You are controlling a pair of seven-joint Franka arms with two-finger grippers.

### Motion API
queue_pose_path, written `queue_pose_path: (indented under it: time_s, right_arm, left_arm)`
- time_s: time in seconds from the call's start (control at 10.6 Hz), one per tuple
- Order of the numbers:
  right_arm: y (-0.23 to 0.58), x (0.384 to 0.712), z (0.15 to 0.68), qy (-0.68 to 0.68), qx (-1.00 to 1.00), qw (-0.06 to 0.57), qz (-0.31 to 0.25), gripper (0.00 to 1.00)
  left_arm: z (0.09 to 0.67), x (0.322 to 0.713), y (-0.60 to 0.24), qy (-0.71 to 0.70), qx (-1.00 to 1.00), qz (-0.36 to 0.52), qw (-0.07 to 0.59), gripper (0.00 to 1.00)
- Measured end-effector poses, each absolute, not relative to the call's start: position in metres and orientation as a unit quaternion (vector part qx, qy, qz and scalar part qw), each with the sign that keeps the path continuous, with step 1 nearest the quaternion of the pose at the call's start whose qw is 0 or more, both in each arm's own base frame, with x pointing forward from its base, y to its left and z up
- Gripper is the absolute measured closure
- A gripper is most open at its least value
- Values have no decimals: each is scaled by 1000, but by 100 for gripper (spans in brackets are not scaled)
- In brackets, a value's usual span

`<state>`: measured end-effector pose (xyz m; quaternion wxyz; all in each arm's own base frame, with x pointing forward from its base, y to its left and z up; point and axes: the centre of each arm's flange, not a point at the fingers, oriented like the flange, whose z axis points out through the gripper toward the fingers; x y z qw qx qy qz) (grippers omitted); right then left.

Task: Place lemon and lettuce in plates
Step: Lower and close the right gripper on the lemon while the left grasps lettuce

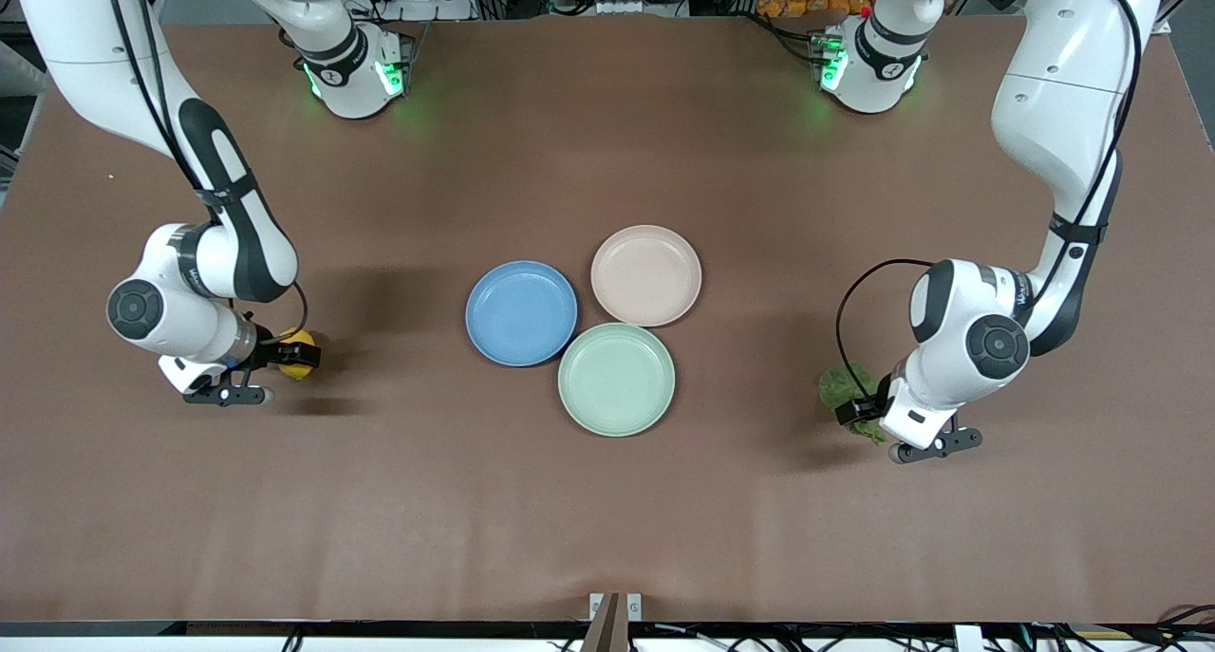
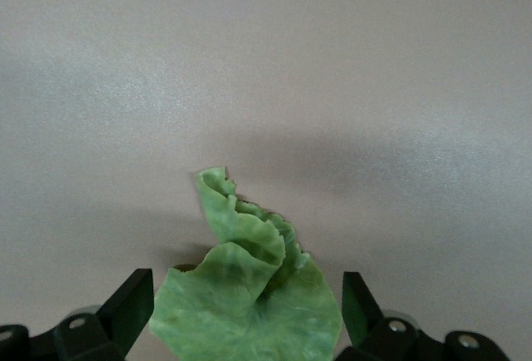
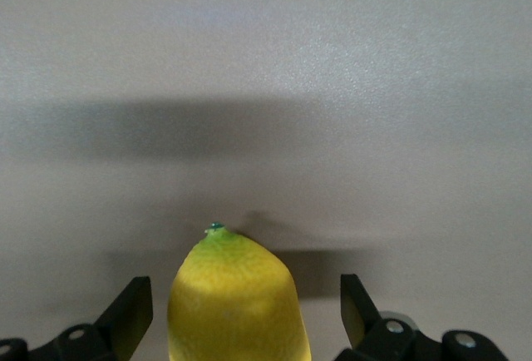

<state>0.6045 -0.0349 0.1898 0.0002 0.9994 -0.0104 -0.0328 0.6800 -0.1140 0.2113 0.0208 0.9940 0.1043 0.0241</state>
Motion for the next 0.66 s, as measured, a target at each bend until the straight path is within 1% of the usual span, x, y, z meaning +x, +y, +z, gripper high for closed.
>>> queue_pose_path:
  time_s: [0.66]
  right_arm:
    - [-35, 597, 170, -11, 1000, 2, -23, 0]
  left_arm:
    - [188, 675, -116, 95, 995, 10, 12, 0]
